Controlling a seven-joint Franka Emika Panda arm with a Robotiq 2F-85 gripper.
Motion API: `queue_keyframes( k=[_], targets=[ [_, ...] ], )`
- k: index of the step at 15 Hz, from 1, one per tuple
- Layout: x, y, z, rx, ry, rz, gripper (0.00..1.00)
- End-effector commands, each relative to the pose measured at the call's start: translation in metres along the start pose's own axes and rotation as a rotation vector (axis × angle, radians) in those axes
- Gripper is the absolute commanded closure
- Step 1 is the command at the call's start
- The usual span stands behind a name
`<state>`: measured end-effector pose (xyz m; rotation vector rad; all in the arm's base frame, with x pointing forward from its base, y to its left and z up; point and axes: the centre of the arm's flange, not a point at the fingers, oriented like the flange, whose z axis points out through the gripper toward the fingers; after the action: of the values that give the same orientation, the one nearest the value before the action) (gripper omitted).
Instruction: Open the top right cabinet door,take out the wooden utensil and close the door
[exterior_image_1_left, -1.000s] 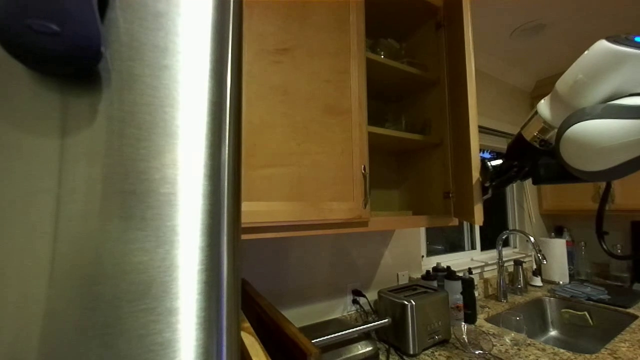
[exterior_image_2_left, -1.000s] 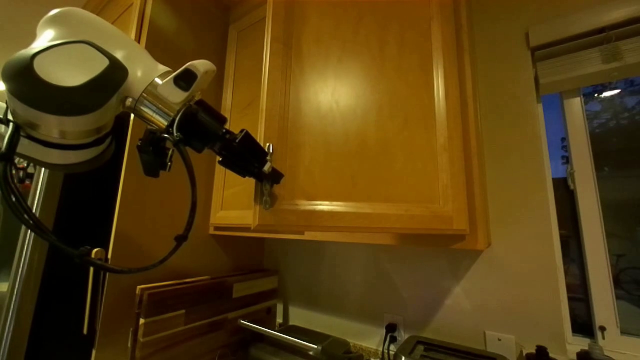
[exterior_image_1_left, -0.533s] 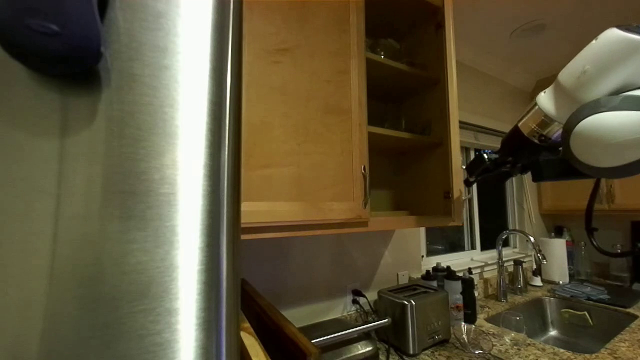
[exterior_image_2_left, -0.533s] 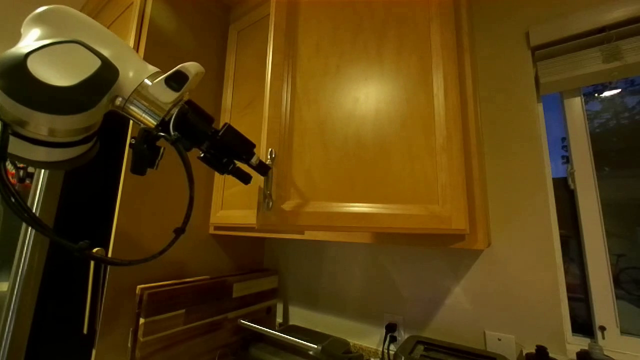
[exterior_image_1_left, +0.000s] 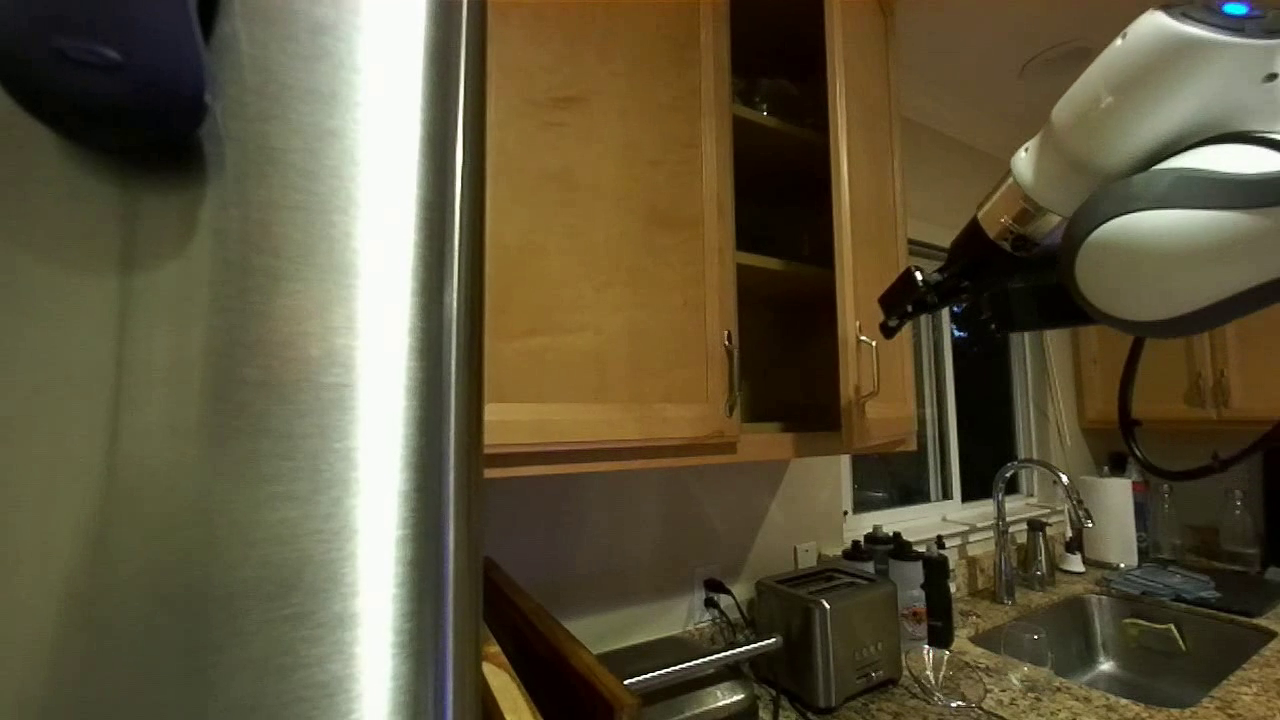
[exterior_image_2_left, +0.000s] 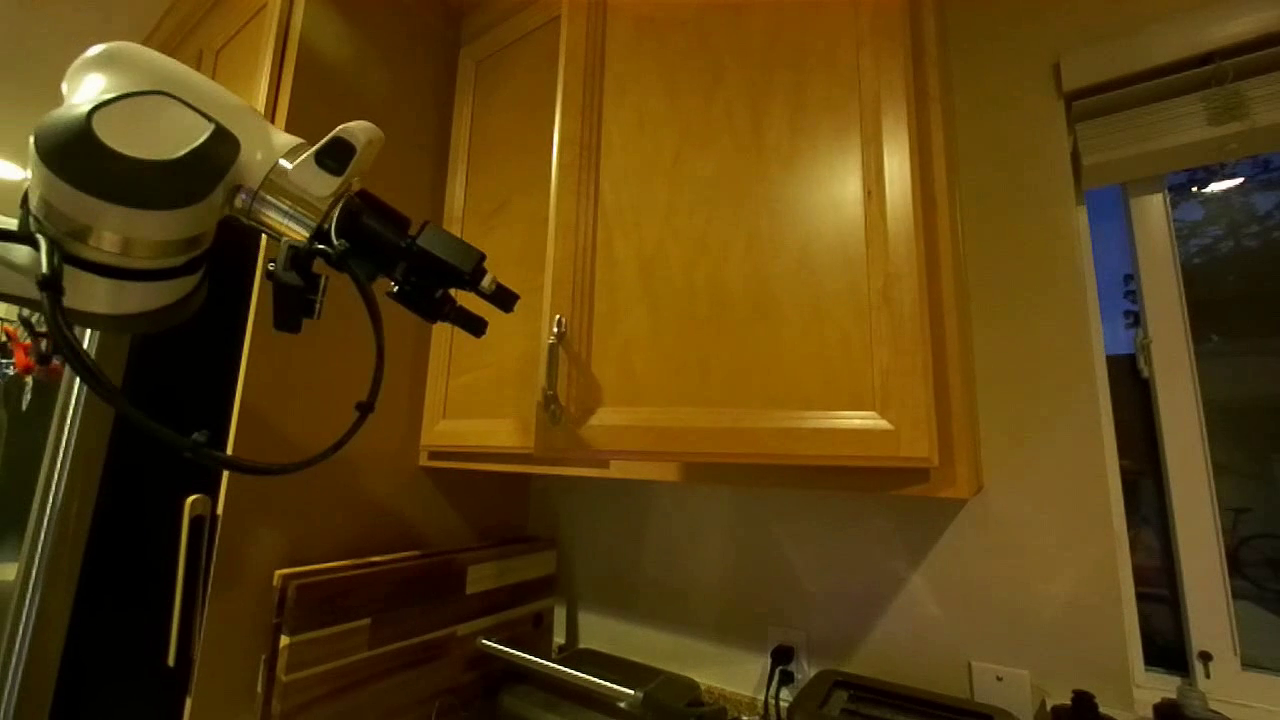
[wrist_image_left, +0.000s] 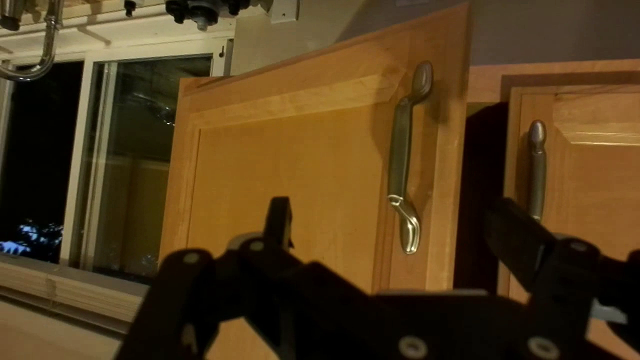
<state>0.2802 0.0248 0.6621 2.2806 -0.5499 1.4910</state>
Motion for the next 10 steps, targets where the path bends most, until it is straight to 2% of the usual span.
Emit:
queue_keyframes(
  k=[1,6,10],
  targets=[
    [0.032,-0.032,0.035,-0.049,-0.026,0.029,0.00],
    [0.055,-0.067,0.067,-0.088,-0.078,0.047,0.00],
    [0.068,-0.077,0.078,-0.175,-0.097,0.066,0.00]
  ],
)
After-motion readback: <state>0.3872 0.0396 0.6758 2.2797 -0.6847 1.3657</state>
